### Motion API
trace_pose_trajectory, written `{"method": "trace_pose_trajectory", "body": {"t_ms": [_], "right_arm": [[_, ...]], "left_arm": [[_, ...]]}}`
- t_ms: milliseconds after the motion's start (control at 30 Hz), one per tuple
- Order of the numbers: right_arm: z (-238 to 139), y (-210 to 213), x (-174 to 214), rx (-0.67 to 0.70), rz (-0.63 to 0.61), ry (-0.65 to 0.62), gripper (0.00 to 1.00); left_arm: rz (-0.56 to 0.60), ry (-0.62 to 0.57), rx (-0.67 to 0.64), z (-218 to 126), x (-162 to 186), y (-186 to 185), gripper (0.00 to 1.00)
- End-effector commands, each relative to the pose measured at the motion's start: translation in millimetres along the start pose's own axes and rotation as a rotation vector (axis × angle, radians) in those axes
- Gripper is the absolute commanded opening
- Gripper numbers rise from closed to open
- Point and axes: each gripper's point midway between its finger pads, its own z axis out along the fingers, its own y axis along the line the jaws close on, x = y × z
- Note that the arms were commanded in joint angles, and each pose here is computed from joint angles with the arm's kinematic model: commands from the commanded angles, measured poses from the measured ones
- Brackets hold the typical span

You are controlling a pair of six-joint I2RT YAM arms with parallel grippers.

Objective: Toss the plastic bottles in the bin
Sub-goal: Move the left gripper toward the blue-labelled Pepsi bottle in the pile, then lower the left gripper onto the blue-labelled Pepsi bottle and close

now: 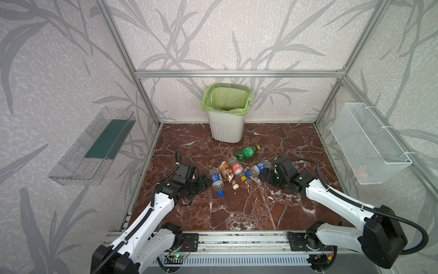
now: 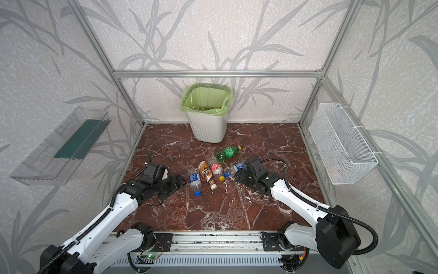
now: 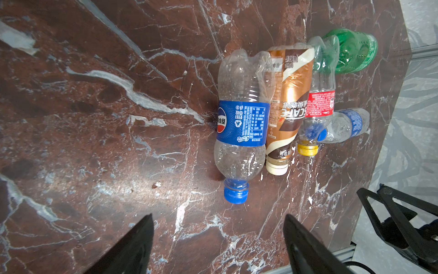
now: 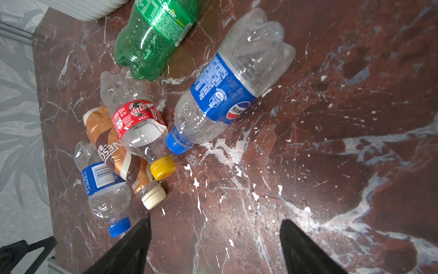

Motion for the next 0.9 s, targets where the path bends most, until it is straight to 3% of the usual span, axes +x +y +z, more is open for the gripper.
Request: {"method": "trace_pose_trajectory", "body": {"t_ms": [0, 500, 867], "right_arm": [[-4, 9, -2, -0.064, 0.027, -0.009, 0.85], [-11, 3, 11, -0.103, 0.037, 0.015, 0.84], [-12, -2, 13, -0.091, 0.044, 0.015, 0.83]], "left_arm": [[0.007, -0.015, -0.025, 7, -3, -6, 0.85], [0.052, 0.011, -0.071, 51, -20, -35, 0.85], [0.097, 0.051, -0.152, 76, -28, -33, 0.84]]}}
